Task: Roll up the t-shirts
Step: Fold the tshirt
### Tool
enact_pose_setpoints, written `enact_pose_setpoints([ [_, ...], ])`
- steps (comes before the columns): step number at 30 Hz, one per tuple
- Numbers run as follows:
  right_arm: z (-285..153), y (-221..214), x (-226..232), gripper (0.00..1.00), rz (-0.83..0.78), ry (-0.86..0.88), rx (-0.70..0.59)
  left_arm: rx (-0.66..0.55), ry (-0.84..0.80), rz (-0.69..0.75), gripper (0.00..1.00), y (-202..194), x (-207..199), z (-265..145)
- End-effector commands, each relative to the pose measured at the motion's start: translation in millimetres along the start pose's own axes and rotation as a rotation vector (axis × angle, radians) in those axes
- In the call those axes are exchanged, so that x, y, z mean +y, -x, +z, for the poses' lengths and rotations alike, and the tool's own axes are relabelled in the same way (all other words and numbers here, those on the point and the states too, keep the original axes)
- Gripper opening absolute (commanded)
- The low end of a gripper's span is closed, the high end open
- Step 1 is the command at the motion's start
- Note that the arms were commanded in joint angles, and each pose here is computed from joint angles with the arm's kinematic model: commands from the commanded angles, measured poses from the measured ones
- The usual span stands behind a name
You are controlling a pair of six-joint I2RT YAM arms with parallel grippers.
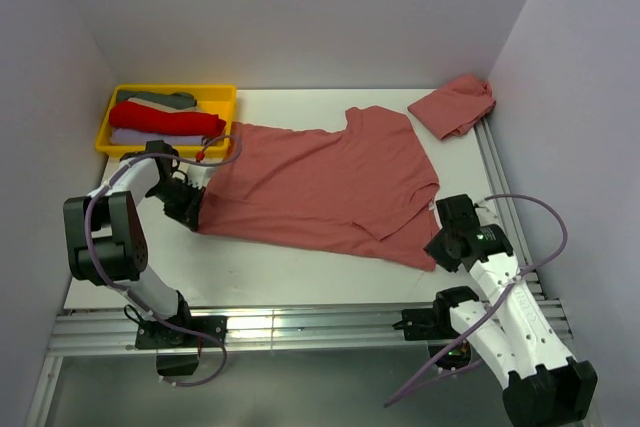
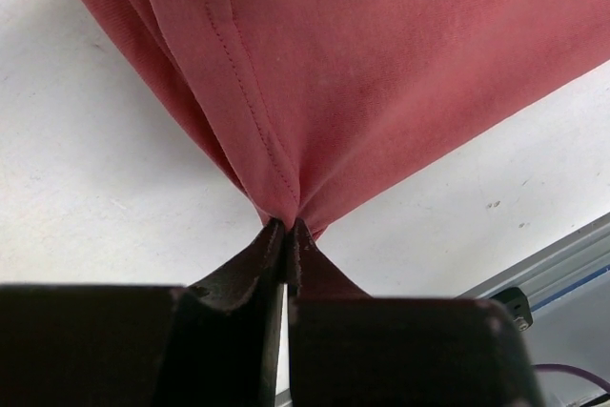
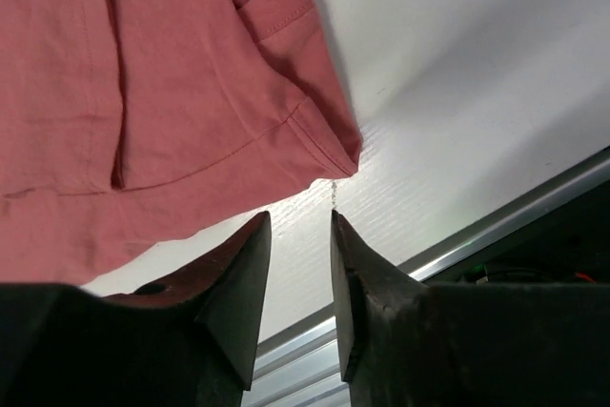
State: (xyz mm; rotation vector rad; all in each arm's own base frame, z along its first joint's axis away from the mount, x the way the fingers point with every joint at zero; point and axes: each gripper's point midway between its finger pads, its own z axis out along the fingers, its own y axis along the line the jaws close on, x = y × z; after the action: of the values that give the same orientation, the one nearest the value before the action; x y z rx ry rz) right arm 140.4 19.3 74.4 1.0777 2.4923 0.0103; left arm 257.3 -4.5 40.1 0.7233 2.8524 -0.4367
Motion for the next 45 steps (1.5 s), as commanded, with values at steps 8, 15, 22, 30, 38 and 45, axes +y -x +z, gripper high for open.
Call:
enact_pose_setpoints([
  [8,-19.2,20.6,25.7,0.4,0.066,0.127,-0.081,-0.005,-0.006,0.011,0.28,0.2,0.3,-2.1],
  [15,3.9,16.2,85.1,0.36,0.069,0.259,-0.021,-0.065,0.03,0.03,0.45,18.5,2.8,-24.0],
  [22,20.6,-5.7,127.2,0.36,0.001,0.274,0.027,-0.128,0.033,0.023,0.45,40.6,2.3,-42.1],
  [30,44.2,-30.4,133.0,0.38,-0.043,0.255,0.07,-0.254,0.077,0.015,0.49,69.7,5.8,-61.8],
  [38,55.7,-34.4,137.4,0.4,-0.058,0.237,0.084,-0.307,0.09,-0.019,0.5,84.6,11.5,-62.8],
  [45,56.6,-36.2,136.8,0.39,-0.071,0.233,0.084,-0.329,0.08,-0.02,0.52,97.7,21.7,-48.4],
])
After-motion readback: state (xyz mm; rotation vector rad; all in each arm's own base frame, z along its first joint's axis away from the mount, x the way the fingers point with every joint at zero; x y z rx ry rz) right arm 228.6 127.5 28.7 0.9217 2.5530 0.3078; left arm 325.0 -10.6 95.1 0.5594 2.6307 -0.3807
